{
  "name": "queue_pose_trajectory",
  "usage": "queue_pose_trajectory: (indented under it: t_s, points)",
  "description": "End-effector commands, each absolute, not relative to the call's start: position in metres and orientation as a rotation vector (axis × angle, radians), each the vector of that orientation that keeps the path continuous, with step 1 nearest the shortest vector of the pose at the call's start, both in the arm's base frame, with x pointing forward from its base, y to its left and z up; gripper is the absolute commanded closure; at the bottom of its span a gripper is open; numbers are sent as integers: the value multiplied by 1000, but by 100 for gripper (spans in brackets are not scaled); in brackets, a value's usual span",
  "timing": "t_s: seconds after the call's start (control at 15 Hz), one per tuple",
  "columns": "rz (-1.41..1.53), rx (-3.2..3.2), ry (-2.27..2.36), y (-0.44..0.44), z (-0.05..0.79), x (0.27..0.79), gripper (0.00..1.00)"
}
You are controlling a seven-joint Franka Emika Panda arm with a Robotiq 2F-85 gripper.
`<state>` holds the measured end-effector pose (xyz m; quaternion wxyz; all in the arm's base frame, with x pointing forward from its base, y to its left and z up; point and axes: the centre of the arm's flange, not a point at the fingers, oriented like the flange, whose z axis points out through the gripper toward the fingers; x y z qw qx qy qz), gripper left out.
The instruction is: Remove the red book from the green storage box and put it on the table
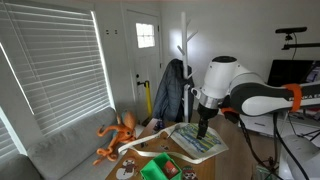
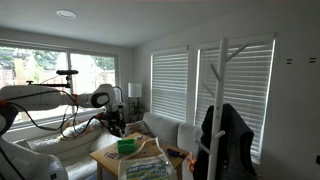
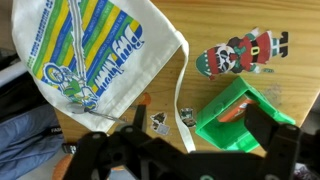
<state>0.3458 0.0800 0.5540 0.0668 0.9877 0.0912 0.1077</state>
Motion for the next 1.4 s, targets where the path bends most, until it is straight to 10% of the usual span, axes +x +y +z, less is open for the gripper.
queue_pose_trajectory:
  t_s: [0.0,1.33]
  points:
    - [282,2970,572,52,551,370,0]
    - [84,2720,1316,136,470,407,0]
